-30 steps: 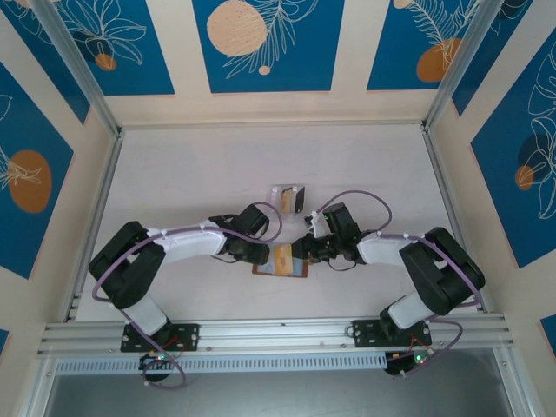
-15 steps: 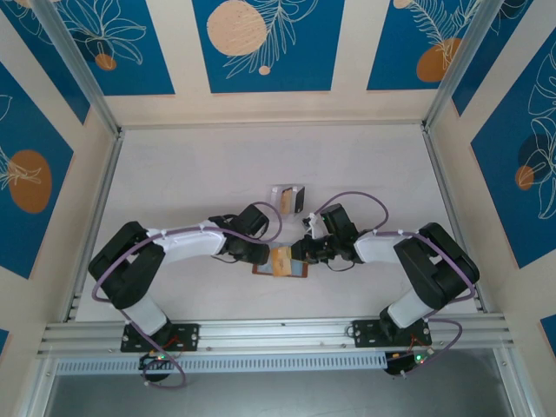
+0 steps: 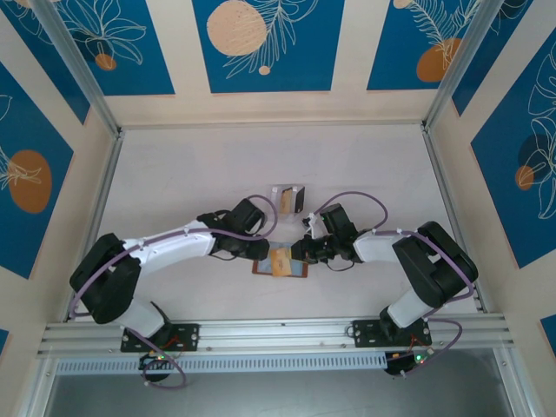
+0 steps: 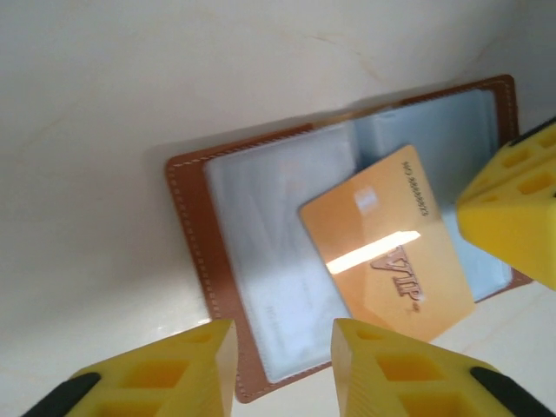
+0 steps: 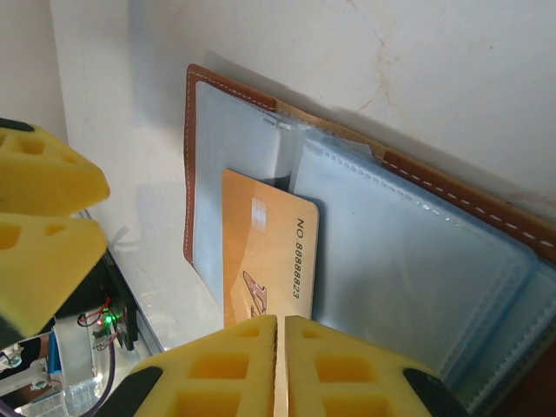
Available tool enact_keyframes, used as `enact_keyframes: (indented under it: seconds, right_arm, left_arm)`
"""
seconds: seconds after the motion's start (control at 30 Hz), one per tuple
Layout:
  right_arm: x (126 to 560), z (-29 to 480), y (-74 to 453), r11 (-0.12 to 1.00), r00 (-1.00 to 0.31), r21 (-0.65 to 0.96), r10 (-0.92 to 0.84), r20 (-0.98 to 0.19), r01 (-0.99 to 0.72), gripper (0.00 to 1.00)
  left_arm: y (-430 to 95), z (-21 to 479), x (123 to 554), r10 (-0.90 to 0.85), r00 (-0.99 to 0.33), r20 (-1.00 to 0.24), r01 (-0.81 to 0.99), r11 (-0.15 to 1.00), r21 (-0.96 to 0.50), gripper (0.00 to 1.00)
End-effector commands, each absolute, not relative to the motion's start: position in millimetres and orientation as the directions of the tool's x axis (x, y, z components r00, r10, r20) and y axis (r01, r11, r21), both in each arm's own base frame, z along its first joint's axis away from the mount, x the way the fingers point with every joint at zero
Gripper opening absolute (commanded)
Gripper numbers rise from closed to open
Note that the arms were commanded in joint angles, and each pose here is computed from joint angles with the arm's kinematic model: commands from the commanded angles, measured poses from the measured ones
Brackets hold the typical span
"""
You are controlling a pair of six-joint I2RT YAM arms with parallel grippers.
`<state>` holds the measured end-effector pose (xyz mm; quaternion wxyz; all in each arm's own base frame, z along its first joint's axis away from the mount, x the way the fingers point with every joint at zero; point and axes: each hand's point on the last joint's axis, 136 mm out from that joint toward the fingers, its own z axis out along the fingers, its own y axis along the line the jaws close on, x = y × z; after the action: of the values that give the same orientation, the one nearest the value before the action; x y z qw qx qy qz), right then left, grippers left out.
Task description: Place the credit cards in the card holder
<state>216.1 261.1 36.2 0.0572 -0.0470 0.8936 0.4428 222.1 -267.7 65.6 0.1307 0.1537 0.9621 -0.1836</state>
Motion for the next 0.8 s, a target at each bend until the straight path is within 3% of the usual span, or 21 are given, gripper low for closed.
enact_keyframes:
  seconds: [0.0, 0.37, 0.6, 0.77]
  right_arm:
    - [219, 41, 264, 0.591, -0.99, 0.795, -0.036, -0.14, -0.134, 0.15]
    - [219, 40, 264, 0.601, -0.99, 0.788, -0.043, -0.136, -0.134, 0.18]
    - [219, 38, 260, 0.626, -0.989, 0.767, -0.048, -0.138, -0.138, 0.31]
    - [219, 37, 262, 0.631, -0.989, 0.762, -0.065, -0.133, -0.144, 0.34]
  left_arm:
    - [-296, 71, 220, 0.267, -0.915, -0.302, 0.375, 0.837, -0.398, 0.29]
    - [-311, 40, 226, 0.292, -0.922, -0.256, 0.375, 0.839, -0.395, 0.23]
    - [-289, 2, 218, 0.267, -0.945, -0.189, 0.317, 0.891, -0.326, 0.21]
    - [-277, -12, 208, 0.249, -0.956, -0.156, 0.286, 0.907, -0.309, 0.21]
